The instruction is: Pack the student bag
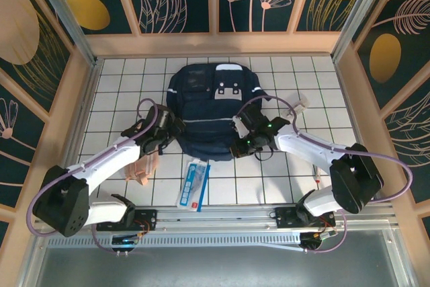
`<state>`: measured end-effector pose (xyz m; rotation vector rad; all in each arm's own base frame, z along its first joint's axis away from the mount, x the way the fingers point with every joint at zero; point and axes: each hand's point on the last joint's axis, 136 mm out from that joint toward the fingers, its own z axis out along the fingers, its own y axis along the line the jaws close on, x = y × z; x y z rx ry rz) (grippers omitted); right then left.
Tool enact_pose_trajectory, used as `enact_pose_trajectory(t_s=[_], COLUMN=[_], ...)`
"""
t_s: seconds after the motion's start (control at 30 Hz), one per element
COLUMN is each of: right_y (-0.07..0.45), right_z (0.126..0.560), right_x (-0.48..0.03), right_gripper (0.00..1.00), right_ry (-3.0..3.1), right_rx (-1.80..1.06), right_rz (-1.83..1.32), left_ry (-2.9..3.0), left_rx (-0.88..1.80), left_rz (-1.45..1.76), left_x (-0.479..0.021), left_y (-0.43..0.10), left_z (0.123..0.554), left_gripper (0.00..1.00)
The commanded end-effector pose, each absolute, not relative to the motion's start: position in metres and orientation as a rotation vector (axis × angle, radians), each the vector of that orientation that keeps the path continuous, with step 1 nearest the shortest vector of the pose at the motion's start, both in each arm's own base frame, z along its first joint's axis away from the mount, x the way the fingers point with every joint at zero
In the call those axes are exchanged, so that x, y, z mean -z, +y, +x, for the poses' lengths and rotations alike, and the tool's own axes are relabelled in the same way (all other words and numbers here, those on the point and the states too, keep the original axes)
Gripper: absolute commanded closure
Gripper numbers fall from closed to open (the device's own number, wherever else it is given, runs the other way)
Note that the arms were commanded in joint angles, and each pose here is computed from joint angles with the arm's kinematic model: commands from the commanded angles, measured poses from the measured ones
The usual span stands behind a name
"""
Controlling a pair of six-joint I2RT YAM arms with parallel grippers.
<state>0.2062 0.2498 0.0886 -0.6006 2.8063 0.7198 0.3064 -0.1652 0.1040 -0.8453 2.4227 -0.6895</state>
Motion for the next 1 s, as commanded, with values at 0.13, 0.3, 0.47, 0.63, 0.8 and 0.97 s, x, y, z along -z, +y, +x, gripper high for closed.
enact_pose_trajectory(t_s=[0.13,0.3,0.47,0.63,0.8,0.97], right_y=[0.281,0.303,0.311,0.297,0.263,0.225], right_z=[0.184,0.176,0.174,0.186,0.203,0.224], right_x=[-0.112,-0.127,-0.133,-0.117,-0.093,-0.068], right_gripper=[1.00,1.00,1.00,1.00,1.00,1.00], right_ry=[2.709,2.608,2.570,2.628,2.721,2.840], right_rx=[-1.035,-1.114,-1.117,-0.950,-0.654,-0.508], right_rz=[-0.773,-0.906,-0.957,-0.881,-0.746,-0.535], left_ry=[2.492,2.532,2.546,2.511,2.430,2.386], left_rx=[0.799,0.848,0.817,0.769,0.666,0.622], left_rz=[-0.884,-0.882,-0.926,-0.969,-0.854,-0.825], left_x=[-0.106,-0.109,-0.094,-0.087,-0.112,-0.122], left_y=[-0.199,-0.234,-0.264,-0.263,-0.241,-0.213], left_z=[0.249,0.237,0.242,0.249,0.258,0.255], left_gripper=[0.42,0.41,0.43,0.74,1.00,1.00])
